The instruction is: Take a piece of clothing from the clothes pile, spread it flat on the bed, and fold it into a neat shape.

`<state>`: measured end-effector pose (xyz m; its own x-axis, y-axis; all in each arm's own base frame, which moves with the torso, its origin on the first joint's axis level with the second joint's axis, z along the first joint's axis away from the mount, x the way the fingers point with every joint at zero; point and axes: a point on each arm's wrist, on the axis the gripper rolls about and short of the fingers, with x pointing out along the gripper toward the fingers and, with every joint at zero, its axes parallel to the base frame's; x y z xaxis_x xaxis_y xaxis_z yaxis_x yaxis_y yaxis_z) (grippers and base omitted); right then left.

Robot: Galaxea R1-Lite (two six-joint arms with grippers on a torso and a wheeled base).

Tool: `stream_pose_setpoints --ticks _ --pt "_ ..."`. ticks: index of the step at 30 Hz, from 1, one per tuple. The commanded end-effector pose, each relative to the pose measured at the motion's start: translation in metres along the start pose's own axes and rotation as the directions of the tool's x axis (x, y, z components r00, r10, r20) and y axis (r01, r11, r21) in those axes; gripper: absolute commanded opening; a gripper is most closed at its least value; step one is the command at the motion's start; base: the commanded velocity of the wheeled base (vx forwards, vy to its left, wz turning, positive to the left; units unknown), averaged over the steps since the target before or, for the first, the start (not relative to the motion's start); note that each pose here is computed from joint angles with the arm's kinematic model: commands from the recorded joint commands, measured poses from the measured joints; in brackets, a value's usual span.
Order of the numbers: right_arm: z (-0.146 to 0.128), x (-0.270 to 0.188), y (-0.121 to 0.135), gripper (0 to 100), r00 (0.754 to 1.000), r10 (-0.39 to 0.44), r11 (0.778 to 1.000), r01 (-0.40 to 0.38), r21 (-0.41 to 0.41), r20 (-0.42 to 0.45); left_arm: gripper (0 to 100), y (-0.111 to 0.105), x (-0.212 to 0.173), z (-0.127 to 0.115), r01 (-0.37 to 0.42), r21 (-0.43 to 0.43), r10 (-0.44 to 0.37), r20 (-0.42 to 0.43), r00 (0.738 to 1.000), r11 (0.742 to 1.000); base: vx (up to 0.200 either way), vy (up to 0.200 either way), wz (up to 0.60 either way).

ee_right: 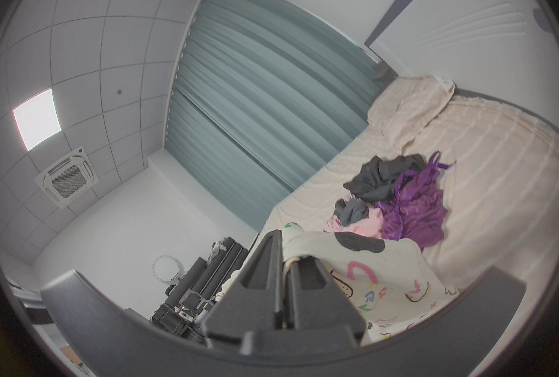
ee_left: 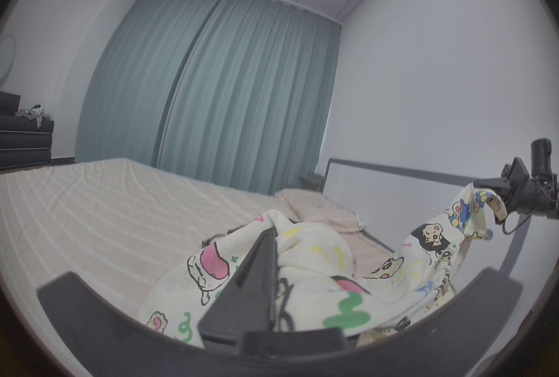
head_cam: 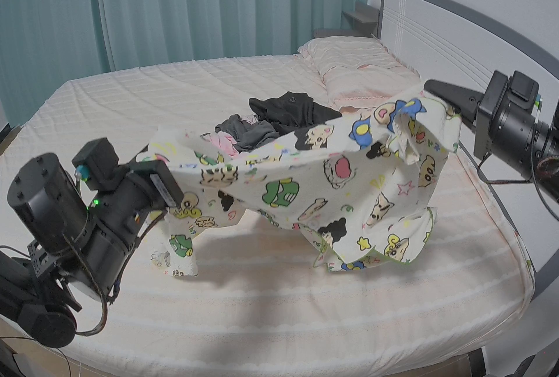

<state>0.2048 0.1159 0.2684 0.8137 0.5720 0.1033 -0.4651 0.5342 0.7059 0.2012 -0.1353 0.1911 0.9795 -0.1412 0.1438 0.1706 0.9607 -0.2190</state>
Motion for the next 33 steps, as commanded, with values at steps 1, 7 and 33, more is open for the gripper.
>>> stream_pose_setpoints --ticks 1,7,33 --pt "-0.027 -0.006 -0.014 0 0.994 -0.042 0.999 0.045 0.022 -0.102 0 0.013 -0.019 -0.032 -0.018 -0.014 0.016 -0.138 0.990 1.000 0.000 0.000 0.00" --pt "-0.041 -0.005 -0.022 0 0.985 -0.062 0.997 0.069 0.039 -0.160 0 0.020 -0.025 -0.055 -0.051 -0.045 0.039 -0.234 0.971 0.998 0.000 0.000 0.00" --pt "-0.047 -0.003 -0.030 0 0.979 -0.088 0.993 0.101 0.062 -0.186 0 0.012 -0.038 -0.063 -0.019 -0.084 -0.005 -0.274 0.962 0.996 -0.069 0.000 0.00"
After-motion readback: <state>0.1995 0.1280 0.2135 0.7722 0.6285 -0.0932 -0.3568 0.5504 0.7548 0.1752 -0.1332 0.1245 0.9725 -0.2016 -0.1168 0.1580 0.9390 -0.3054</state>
